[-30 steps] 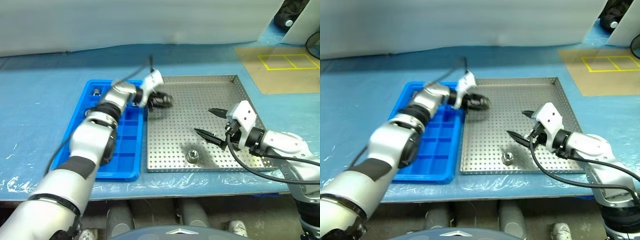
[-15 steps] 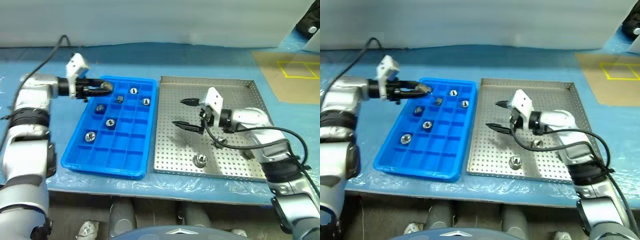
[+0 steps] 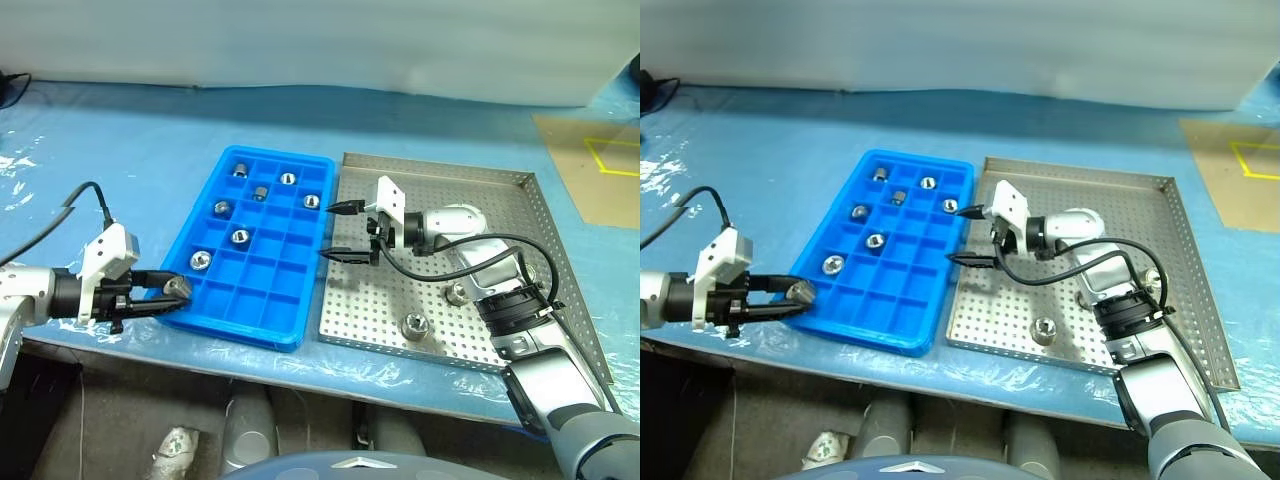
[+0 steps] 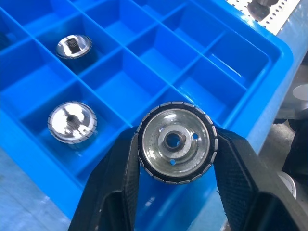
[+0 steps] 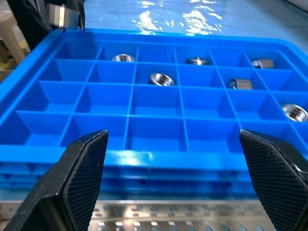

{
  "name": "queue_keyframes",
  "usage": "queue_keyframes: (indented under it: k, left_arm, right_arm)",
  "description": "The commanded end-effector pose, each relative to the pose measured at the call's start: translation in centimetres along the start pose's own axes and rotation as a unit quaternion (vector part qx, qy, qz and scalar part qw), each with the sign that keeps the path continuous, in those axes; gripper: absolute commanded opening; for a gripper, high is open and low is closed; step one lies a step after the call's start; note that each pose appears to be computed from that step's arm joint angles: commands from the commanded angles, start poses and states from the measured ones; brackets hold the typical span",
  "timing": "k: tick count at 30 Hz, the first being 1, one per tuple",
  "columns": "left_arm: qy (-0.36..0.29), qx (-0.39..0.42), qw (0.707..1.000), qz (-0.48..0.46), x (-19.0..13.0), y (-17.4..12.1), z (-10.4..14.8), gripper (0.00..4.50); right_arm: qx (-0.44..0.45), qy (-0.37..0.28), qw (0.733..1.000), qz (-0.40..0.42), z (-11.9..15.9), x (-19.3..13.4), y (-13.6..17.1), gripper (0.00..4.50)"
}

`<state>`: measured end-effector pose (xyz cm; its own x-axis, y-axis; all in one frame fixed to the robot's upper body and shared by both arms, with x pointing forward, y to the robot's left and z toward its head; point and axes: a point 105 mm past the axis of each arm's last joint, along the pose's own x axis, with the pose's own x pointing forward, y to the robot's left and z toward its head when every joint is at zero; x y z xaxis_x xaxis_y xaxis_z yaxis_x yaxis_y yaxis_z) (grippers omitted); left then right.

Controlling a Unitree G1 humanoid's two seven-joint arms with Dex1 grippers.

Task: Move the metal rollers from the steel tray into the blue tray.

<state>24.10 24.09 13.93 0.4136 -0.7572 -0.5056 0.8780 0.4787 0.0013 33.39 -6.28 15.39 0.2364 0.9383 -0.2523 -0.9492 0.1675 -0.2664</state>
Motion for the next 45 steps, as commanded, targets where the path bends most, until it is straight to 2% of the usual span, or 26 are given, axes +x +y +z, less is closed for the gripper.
queue_keyframes:
  k: [1, 6, 12, 23, 33, 40, 42, 45]
  left_arm:
    - [-0.019, 0.013, 1.000, 0.015, 0.9, 0.0, 0.7, 1.92]
    - [-0.038, 0.006, 0.999, 0.030, 2.5, 1.0, 0.8, 1.92]
    - [-0.028, 0.002, 0.999, 0.023, 4.2, 1.8, -0.2, 1.92]
    - [0.005, -0.010, 1.000, -0.012, 4.2, 1.0, -1.8, 1.92]
    - [0.028, -0.022, 0.999, -0.035, 4.1, 0.4, -2.9, 1.92]
    - [0.027, -0.001, 1.000, 0.002, 4.1, 2.3, -2.3, 4.13]
    - [0.026, 0.010, 1.000, 0.013, 3.8, 3.0, -2.0, 4.13]
    - [-0.003, 0.025, 0.999, 0.044, 2.9, 5.3, 0.3, 4.13]
  right_arm:
    - [-0.024, -0.012, 1.000, 0.006, 1.3, -0.2, -0.4, 4.50]
    - [-0.024, -0.015, 1.000, 0.010, 1.6, -0.6, -0.2, 4.50]
    - [-0.014, -0.031, 0.999, 0.032, 2.6, -1.0, 1.1, 4.50]
    - [-0.003, -0.047, 0.998, 0.047, 3.6, -1.4, 1.9, 4.50]
    - [-0.007, -0.036, 0.999, 0.034, 3.1, -1.4, 1.5, 4.50]
    - [-0.009, -0.033, 0.999, 0.027, 2.9, -1.4, 1.4, 4.50]
    - [-0.009, -0.032, 0.999, 0.025, 2.8, -1.4, 1.4, 4.50]
    - [-0.009, -0.031, 0.999, 0.019, 2.8, -1.6, 1.3, 4.50]
